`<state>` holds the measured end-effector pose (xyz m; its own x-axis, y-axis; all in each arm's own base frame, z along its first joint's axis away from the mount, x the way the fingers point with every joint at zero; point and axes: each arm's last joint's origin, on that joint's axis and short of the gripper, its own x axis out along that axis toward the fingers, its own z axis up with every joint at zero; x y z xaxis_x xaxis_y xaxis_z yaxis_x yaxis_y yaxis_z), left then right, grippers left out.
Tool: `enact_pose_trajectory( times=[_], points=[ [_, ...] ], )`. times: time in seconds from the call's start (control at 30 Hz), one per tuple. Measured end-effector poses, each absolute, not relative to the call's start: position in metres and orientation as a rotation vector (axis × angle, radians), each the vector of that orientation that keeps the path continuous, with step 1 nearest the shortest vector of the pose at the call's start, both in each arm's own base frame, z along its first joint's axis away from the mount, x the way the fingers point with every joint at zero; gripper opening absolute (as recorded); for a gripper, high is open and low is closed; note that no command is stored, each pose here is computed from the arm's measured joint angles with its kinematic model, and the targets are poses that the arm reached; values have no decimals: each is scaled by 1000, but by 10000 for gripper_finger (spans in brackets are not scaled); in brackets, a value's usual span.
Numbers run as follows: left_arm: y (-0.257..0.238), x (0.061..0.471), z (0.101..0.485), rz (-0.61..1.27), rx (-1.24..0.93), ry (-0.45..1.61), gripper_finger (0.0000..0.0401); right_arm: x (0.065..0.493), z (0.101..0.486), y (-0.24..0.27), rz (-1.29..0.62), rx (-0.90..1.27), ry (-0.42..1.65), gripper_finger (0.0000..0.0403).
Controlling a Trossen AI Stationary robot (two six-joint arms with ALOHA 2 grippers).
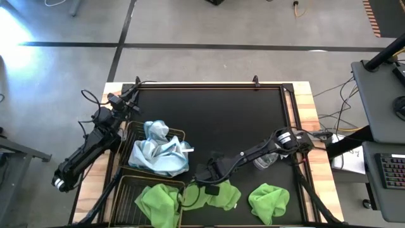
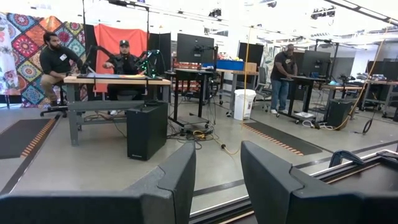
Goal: Sort microfiber towel by color & place in baskets
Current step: Put the left green towel into the bottom wire basket
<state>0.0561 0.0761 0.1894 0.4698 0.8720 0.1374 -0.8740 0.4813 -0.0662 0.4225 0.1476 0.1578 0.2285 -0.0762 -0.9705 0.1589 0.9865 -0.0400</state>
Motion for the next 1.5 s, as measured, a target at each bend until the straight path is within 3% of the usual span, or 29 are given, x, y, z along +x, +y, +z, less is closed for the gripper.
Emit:
enact_pose_trajectory(
  times=[0.23, 0.87, 1.5],
  points=[
    [76, 56, 189, 1070, 14, -160, 113, 434, 195, 152, -117, 98, 1224, 11],
    [76, 56, 189, 1070, 14, -160, 113, 446, 360, 171, 146, 21, 674, 11],
    [76, 56, 189, 1070, 14, -160, 113, 453, 411, 175, 210, 82, 247, 11]
  ],
)
